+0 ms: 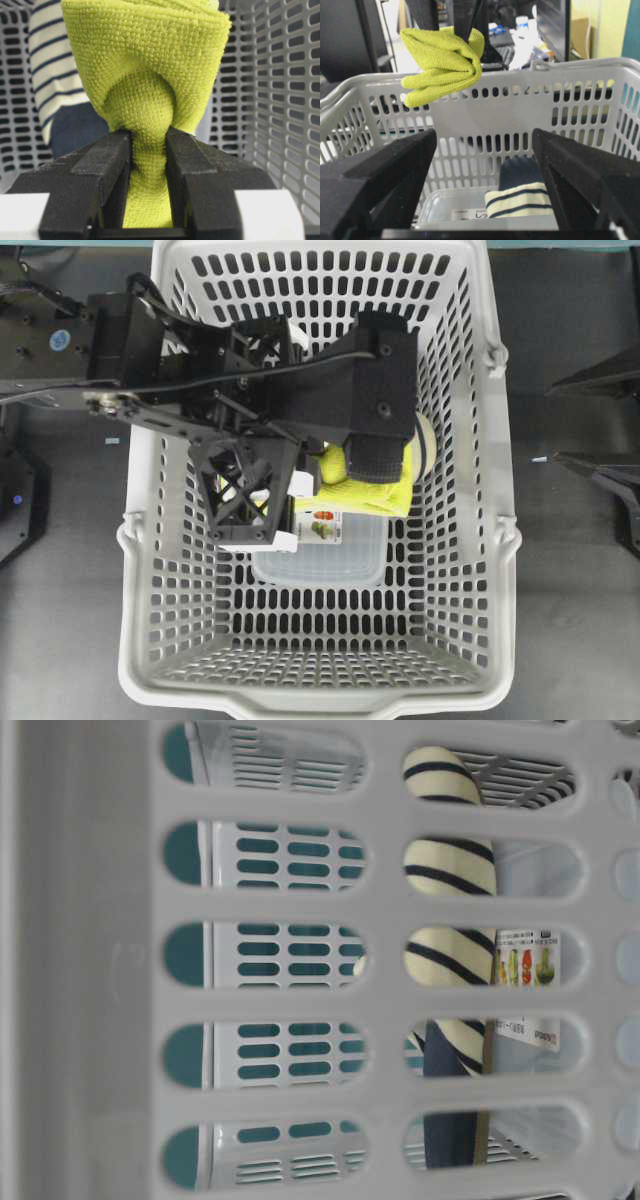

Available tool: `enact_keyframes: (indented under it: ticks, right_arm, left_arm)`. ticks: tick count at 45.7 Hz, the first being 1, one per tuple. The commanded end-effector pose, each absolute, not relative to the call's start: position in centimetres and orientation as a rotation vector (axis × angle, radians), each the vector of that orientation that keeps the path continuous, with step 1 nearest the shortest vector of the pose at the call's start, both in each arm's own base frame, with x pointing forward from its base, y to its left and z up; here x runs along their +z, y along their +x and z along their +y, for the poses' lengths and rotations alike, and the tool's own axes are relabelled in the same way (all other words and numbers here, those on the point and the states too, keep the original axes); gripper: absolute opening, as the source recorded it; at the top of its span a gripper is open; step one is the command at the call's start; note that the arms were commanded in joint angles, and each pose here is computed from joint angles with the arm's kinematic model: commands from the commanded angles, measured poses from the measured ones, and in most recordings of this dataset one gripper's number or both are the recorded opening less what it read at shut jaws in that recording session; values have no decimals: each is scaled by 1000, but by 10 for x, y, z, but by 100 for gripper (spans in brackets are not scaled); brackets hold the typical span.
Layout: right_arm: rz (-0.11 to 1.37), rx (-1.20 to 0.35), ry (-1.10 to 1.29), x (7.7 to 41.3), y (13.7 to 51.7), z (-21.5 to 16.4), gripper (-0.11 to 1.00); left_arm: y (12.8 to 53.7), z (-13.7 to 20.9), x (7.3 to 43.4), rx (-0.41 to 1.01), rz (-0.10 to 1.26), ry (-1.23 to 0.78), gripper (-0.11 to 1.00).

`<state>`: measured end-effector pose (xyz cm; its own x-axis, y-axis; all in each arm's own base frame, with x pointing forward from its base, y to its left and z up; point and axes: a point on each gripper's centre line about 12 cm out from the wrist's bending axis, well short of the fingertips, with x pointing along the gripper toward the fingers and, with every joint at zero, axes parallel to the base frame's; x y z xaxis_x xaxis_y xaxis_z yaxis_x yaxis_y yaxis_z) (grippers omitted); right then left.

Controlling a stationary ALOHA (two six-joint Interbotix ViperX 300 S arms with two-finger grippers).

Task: Pick up the yellow cloth from the shopping basket with the left arm.
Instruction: 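Hold the yellow cloth raised above the basket with the left gripper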

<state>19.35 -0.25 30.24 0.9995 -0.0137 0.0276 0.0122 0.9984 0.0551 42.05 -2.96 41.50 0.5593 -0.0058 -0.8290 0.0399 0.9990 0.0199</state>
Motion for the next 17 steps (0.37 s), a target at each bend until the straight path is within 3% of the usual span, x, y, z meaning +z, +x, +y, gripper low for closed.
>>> enact_keyframes:
  ticks: [1,17]
  right_arm:
    - [-57,-14,58,312,195,-3,74]
    - [-54,-14,59,311,195,-3,74]
  left_arm:
    - [416,-30,430,-28,932,39,20]
    - [417,-33,430,-34,935,42,20]
